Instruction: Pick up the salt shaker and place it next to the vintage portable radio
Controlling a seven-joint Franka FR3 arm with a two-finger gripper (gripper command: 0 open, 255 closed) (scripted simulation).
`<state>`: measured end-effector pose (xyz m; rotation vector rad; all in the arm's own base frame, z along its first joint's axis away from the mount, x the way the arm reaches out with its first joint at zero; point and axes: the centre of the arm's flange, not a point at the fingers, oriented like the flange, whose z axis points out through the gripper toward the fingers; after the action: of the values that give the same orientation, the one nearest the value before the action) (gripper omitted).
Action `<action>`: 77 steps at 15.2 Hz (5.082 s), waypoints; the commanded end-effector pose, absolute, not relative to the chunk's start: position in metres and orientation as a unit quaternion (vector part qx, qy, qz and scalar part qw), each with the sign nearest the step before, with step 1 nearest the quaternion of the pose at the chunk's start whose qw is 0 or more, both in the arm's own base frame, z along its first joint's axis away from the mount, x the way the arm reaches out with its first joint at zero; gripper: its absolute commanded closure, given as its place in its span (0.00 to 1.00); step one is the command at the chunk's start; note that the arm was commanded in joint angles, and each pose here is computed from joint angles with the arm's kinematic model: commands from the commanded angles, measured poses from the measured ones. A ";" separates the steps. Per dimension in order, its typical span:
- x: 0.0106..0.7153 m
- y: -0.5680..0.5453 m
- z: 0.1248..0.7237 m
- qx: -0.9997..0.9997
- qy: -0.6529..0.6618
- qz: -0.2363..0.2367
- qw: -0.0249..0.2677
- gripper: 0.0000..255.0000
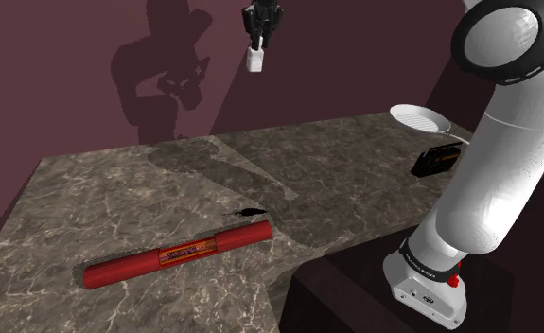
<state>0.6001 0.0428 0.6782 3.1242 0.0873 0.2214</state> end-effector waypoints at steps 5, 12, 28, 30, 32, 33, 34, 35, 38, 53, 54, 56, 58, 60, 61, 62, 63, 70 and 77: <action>0.537 -0.006 0.677 0.997 0.028 0.071 0.004 1.00; 0.463 -0.061 0.677 0.997 0.028 0.071 0.004 1.00; 0.295 -0.188 0.677 0.997 0.028 0.071 0.004 1.00; 0.273 -0.204 0.677 0.997 0.028 0.071 0.004 1.00; 0.252 -0.220 0.677 0.997 0.028 0.071 0.004 1.00; 0.242 -0.228 0.677 0.997 0.028 0.071 0.004 1.00; 0.231 -0.236 0.677 0.997 0.028 0.071 0.004 1.00; 0.221 -0.244 0.677 0.997 0.028 0.071 0.004 1.00; 0.189 -0.268 0.677 0.997 0.028 0.071 0.004 1.00; 0.031 -0.387 0.677 0.997 0.028 0.071 0.004 1.00; 0.020 -0.395 0.677 0.997 0.028 0.071 0.004 1.00; -0.001 -0.411 0.677 0.997 0.028 0.071 0.004 1.00; -0.022 -0.426 0.677 0.997 0.028 0.071 0.004 1.00; -0.042 -0.441 0.677 0.997 0.028 0.071 0.004 1.00; -0.042 -0.441 0.672 0.997 0.028 0.071 0.004 1.00; -0.042 -0.441 0.667 0.997 0.028 0.071 0.004 1.00; -0.042 -0.441 0.661 0.997 0.028 0.071 0.004 1.00; -0.042 -0.441 0.625 0.997 0.028 0.071 0.004 1.00; -0.042 -0.441 0.588 0.997 0.028 0.071 0.004 1.00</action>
<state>-0.0433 -0.4408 0.5927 3.1249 0.0873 0.2215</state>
